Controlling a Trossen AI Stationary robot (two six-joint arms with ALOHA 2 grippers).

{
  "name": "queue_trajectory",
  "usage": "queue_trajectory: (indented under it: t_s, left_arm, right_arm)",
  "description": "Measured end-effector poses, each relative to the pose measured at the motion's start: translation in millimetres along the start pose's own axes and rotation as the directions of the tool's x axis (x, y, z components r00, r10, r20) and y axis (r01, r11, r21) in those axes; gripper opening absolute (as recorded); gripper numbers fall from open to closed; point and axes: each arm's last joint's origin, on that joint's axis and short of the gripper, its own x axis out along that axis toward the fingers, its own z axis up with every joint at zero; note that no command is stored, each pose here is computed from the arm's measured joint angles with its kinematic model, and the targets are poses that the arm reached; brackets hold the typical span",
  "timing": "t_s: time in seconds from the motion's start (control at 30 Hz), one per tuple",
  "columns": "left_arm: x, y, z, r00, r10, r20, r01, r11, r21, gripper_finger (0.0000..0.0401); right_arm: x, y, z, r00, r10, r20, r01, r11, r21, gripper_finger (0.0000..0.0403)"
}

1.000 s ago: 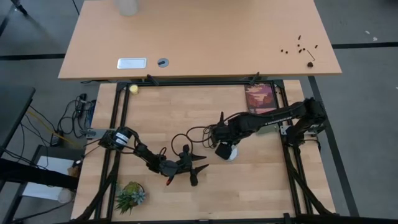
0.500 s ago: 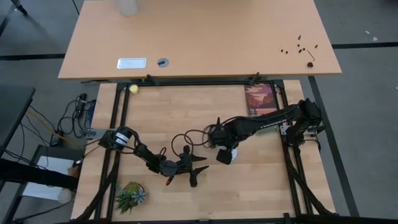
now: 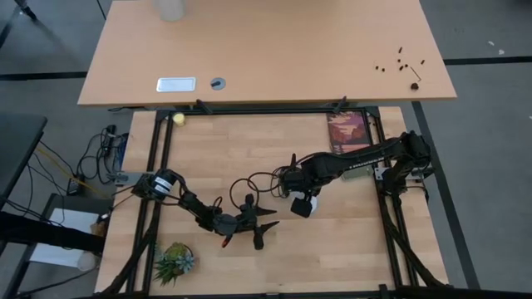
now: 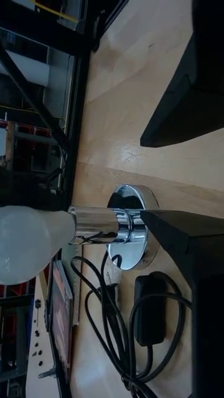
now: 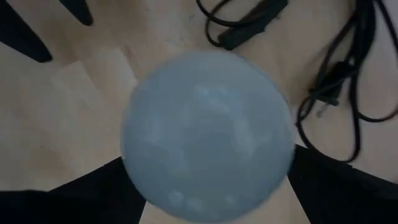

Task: Screw lightbulb
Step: Insert the lightbulb into the silver lamp

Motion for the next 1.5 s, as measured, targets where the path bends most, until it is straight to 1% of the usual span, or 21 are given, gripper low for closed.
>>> queue_trajectory:
  t_s: [0.13, 0.27, 0.4, 0.47, 0.57, 0.7, 0.83, 1.13, 1.3, 1.5]
  left_arm:
    - [0, 0, 0, 1.000, 0.000, 0.000, 0.000, 1.000, 0.000, 0.0181]
    - [1, 1, 0, 1.000, 0.010, 0.004, -0.010, 1.000, -0.002, 0.0181]
    - [17, 11, 10, 0.993, 0.108, 0.042, -0.110, 0.994, 0.024, 0.0181]
    - [29, 17, 18, 0.989, 0.130, 0.068, -0.134, 0.990, 0.050, 0.0181]
    - [50, 26, 31, 0.990, 0.104, 0.091, -0.110, 0.992, 0.063, 0.0181]
    - [69, 33, 35, 0.995, 0.100, 0.028, -0.102, 0.991, 0.090, 0.0179]
    - [79, 33, 41, 0.997, 0.080, 0.012, -0.081, 0.993, 0.086, 0.0178]
    - [80, 32, 41, 0.997, 0.079, 0.004, -0.079, 0.993, 0.083, 0.0178]
    - [80, 30, 44, 0.999, 0.038, 0.011, -0.038, 0.996, 0.077, 0.0178]
    - [80, 30, 45, 0.999, 0.031, 0.019, -0.033, 0.997, 0.070, 0.0178]
  right_arm:
    - [-1, 0, -2, 1.000, 0.005, -0.009, -0.004, 1.000, 0.009, 0.0348]
    - [-6, 6, -8, 1.000, 0.025, -0.013, -0.025, 1.000, -0.014, 0.0348]
    - [-12, 12, -16, 1.000, 0.012, 0.011, -0.012, 0.999, -0.047, 0.0348]
    - [-15, 13, -20, 1.000, 0.004, 0.017, -0.003, 0.998, -0.059, 0.0348]
    - [-21, 13, -26, 1.000, -0.015, 0.020, 0.017, 0.997, -0.073, 0.0348]
    - [-29, 11, -35, 0.998, -0.061, 0.036, 0.064, 0.994, -0.089, 0.0348]
    - [-32, 11, -36, 0.993, -0.095, 0.073, 0.103, 0.988, -0.119, 0.0348]
    - [-36, 7, -39, 0.994, -0.095, 0.055, 0.102, 0.983, -0.153, 0.0348]
    - [-37, 4, -38, 0.996, -0.077, 0.039, 0.082, 0.985, -0.149, 0.0348]
    - [-37, 4, -38, 0.997, -0.068, 0.034, 0.072, 0.986, -0.153, 0.0347]
